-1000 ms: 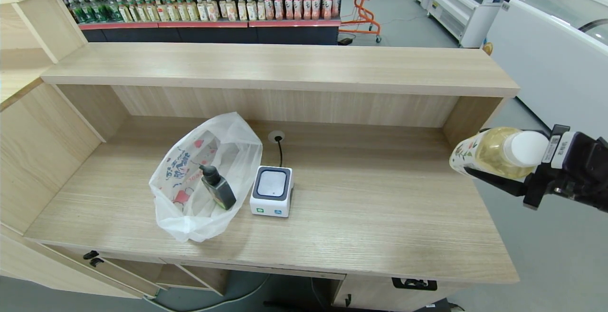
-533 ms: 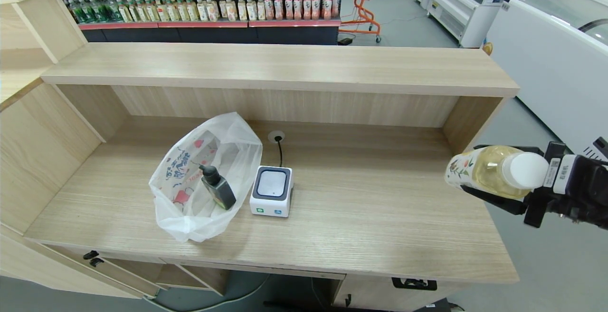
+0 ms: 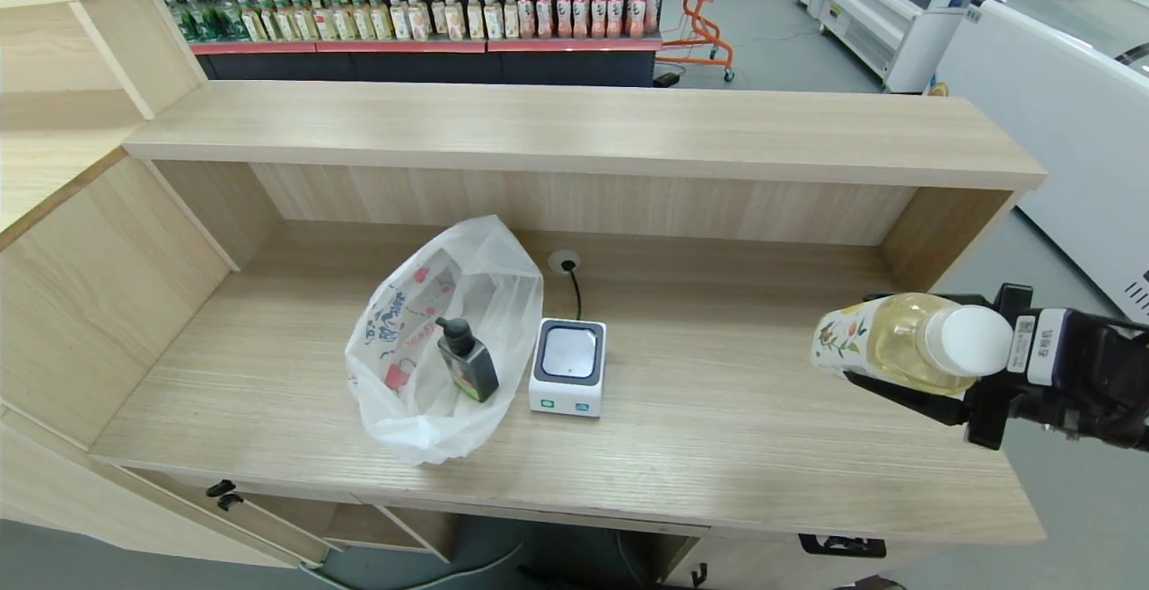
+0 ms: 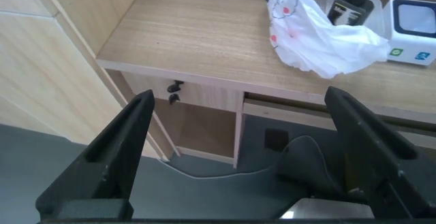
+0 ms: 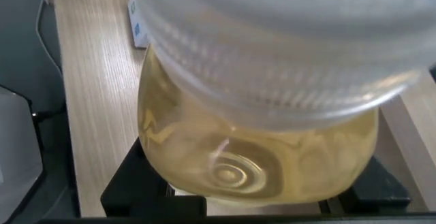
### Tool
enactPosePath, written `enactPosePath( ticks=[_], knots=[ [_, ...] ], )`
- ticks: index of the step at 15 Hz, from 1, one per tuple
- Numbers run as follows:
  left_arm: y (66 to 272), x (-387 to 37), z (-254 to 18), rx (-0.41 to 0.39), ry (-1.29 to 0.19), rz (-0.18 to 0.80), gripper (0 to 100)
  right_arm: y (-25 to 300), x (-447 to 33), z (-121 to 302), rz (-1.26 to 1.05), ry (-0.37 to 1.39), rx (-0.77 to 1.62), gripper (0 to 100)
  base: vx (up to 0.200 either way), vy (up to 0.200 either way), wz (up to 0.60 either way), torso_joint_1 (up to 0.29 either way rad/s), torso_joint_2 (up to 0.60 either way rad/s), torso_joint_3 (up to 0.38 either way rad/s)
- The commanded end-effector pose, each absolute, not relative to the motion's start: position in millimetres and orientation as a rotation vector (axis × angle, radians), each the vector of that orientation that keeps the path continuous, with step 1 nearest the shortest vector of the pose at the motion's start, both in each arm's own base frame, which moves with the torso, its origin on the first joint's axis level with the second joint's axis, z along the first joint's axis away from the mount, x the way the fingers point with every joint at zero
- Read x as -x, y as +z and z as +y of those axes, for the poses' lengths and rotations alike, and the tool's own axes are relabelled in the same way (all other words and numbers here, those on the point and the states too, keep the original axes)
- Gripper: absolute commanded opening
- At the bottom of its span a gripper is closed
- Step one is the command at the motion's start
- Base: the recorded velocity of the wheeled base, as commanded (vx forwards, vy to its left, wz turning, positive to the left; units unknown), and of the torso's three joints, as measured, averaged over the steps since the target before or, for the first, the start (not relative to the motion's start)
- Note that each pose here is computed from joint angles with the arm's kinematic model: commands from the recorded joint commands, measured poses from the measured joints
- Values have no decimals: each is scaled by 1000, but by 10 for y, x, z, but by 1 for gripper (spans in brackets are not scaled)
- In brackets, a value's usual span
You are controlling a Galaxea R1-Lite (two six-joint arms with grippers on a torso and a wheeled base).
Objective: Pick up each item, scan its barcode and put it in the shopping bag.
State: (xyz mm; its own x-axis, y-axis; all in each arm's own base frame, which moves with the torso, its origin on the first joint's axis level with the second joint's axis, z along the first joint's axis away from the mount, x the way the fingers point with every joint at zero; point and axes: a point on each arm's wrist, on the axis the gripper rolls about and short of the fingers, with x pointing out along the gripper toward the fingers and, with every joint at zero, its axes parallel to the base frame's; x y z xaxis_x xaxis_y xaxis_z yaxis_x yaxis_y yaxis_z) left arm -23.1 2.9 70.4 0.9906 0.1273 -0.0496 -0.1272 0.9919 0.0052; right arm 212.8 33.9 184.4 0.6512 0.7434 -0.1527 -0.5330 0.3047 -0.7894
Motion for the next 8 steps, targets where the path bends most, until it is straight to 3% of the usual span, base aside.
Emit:
enactPosePath(
  ticks=[1, 5, 8],
  knots=[
    [703, 231, 29, -5, 127, 51, 100, 1749, -2207, 357, -229, 890, 911, 0, 0, 200, 0, 2, 2, -2],
    [703, 231, 29, -6, 127, 51, 100, 1717, -2340, 369, -228, 918, 899, 0, 0, 200, 0, 2, 0, 2],
    [703, 231, 29, -6, 127, 51, 100, 1681, -2420, 387, -236, 964, 877, 0, 0, 0, 0, 0, 0, 0]
  ],
)
